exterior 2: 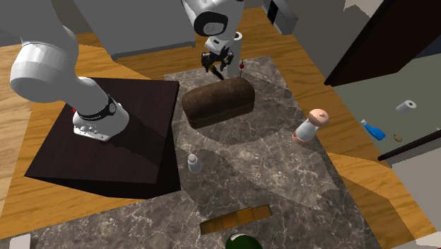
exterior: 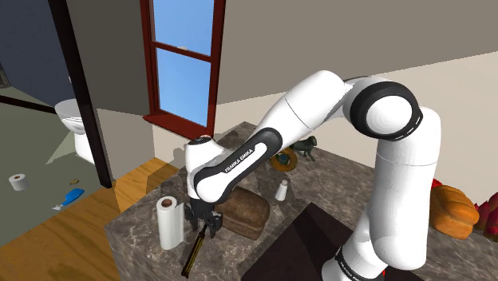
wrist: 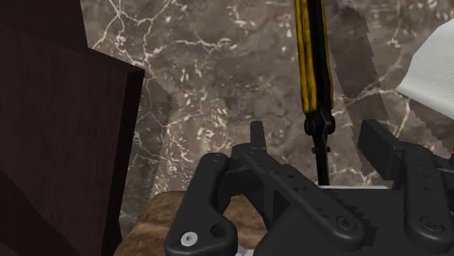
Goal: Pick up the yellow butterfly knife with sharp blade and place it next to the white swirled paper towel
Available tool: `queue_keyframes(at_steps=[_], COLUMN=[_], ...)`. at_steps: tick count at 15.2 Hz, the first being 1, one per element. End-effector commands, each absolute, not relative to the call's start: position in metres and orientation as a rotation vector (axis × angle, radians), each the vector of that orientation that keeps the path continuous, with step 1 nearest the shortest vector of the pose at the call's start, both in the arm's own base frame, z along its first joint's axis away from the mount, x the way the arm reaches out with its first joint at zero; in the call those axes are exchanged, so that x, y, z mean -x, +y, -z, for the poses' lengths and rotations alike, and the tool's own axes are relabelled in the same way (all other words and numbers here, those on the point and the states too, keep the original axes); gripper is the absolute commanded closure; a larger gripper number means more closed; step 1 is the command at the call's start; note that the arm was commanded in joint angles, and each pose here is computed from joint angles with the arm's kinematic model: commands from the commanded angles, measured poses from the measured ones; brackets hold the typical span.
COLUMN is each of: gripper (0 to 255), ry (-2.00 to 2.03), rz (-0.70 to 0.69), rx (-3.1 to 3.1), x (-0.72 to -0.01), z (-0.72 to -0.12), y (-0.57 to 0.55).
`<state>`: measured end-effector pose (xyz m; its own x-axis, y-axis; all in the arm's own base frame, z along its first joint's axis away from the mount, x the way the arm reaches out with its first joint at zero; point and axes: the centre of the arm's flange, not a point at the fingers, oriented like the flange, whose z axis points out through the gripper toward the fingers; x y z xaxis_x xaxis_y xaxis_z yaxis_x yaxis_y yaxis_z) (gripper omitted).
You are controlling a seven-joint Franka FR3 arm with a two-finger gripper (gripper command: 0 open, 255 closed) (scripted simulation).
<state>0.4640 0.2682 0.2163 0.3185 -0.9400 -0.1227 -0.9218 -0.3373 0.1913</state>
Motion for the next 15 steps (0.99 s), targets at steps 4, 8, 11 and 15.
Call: queue_keyframes(at_steps=[4,8,11,15], gripper=[0,0,0,0], ry=[-1.756,-1.756,-1.756,-1.756], rz=[0.324,0.324,0.324,0.324], rx=[-2.48,-2.48,-2.48,-2.48], x=[-0.464,-0.475,-0.475,-0.475], z=[-0.216,-0.265,-0.265,-0.265], y=[0.268,0.266,0.266,0.266])
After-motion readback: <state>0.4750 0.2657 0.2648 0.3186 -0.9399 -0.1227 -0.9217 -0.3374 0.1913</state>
